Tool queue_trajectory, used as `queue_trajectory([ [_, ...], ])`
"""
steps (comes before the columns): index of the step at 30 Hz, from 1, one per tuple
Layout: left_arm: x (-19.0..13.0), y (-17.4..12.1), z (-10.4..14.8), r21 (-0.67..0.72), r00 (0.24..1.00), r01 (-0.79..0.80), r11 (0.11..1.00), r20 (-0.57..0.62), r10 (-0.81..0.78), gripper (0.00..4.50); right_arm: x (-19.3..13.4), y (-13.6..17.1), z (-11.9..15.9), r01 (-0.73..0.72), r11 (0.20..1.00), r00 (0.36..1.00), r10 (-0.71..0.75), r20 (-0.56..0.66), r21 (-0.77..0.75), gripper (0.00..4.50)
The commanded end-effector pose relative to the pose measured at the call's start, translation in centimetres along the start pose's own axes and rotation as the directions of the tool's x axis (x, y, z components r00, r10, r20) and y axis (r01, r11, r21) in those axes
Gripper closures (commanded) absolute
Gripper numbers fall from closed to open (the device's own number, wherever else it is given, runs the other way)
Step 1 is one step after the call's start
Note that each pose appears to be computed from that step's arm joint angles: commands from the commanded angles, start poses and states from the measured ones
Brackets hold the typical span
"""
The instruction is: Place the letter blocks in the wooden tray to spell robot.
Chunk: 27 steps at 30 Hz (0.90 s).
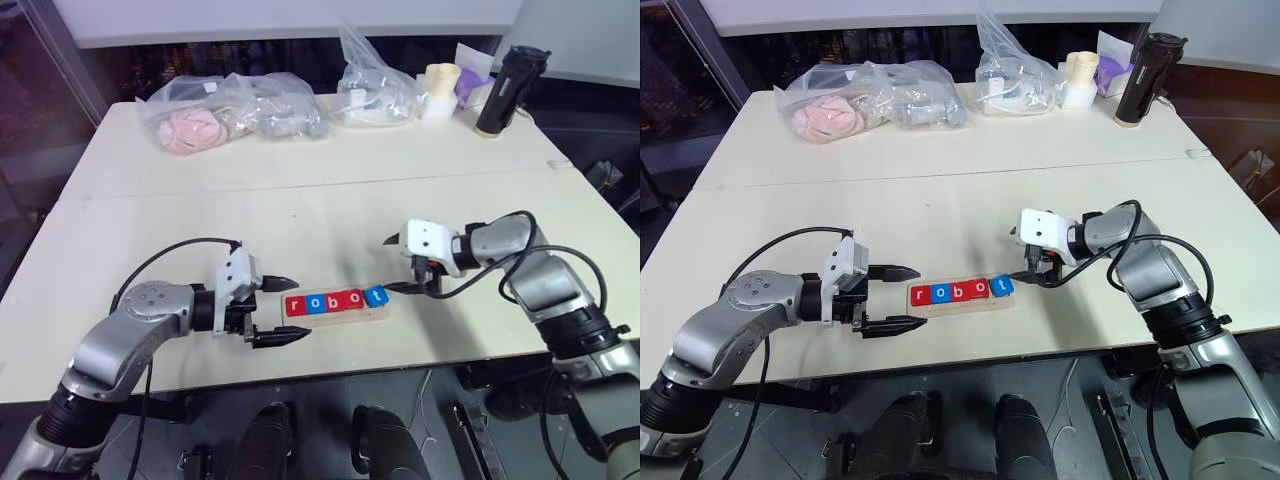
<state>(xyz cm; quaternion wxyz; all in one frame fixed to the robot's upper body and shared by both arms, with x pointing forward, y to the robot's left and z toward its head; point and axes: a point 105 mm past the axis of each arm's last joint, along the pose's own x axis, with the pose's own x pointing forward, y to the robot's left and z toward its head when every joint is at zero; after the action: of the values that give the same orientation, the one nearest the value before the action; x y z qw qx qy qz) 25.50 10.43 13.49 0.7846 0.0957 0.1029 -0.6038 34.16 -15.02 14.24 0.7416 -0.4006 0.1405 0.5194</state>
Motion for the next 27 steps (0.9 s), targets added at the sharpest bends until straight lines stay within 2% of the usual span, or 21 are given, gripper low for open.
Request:
queue_trajectory([
  [1,0.1,-0.4,0.6,0.024,1.0,0.009,1.0,0.013,-0.01,0.0,-1.1,0.2,0.1,0.007,1.0,1.0,-0.007,-0.002,-0.026,0.02],
  [22,0.2,-0.3,0.7,0.025,1.0,0.009,1.0,0.016,-0.009,0.0,0.3,1.6,1.3,-0.033,0.999,0.999,0.034,0.042,-0.023,0.02],
  [27,0.2,-0.3,0.7,0.023,1.0,0.008,1.0,0.017,-0.008,0.0,0.0,1.6,0.9,-0.028,0.999,0.999,0.028,0.015,-0.035,0.02],
])
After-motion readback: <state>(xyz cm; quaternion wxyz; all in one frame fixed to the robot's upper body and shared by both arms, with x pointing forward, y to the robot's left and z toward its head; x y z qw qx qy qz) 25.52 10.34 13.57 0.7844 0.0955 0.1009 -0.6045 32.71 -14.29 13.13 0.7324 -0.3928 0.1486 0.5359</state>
